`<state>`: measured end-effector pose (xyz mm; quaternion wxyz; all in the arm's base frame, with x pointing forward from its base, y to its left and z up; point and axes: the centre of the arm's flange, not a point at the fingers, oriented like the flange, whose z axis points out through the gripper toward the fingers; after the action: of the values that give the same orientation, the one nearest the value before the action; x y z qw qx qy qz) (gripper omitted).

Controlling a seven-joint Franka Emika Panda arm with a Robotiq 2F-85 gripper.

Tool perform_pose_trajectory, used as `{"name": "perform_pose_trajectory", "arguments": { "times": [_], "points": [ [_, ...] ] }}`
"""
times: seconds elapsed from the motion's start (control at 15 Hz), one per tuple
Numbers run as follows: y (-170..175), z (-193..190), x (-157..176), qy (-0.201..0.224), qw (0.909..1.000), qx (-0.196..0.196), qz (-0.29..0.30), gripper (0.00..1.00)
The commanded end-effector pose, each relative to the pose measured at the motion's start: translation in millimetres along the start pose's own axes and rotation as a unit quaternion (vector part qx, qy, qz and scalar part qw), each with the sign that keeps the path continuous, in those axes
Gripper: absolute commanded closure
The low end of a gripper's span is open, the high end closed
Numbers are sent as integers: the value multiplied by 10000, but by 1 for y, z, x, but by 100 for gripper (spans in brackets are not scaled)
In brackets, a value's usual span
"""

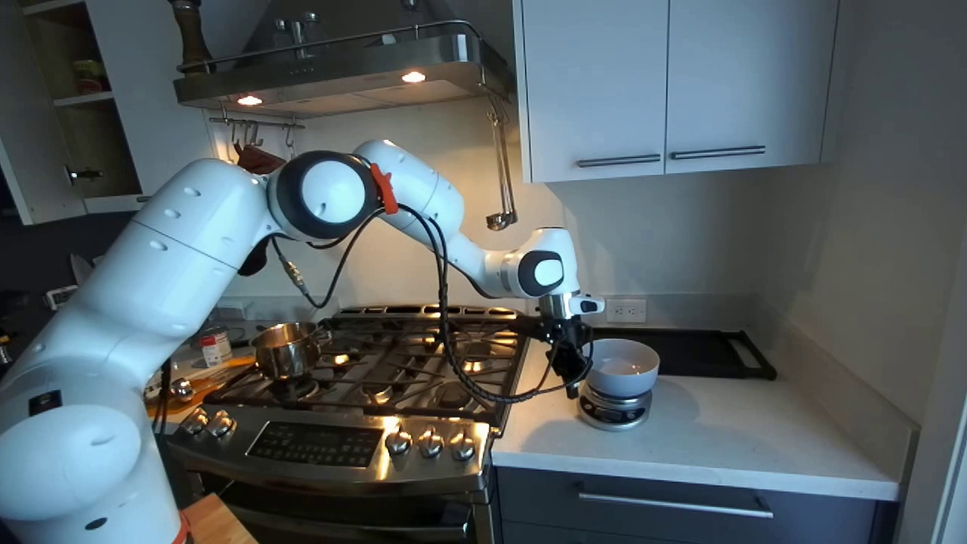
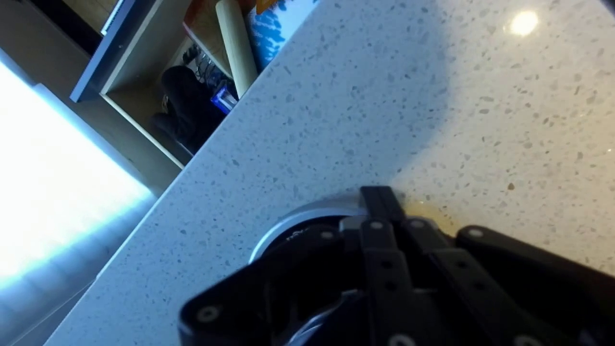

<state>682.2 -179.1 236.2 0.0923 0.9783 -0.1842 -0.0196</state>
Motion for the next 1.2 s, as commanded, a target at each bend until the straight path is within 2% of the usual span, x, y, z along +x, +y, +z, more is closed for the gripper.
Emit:
{"name": "perform_pose_trajectory", "arguments": {
  "times": [0.0, 0.73, 1.13],
  "points": [
    [0, 0, 1, -1, 10000, 0, 9, 99],
    [-5, 10, 23, -137, 9998, 35, 155, 100],
    [-10, 22, 36, -404, 9987, -62, 310, 100]
  ]
}}
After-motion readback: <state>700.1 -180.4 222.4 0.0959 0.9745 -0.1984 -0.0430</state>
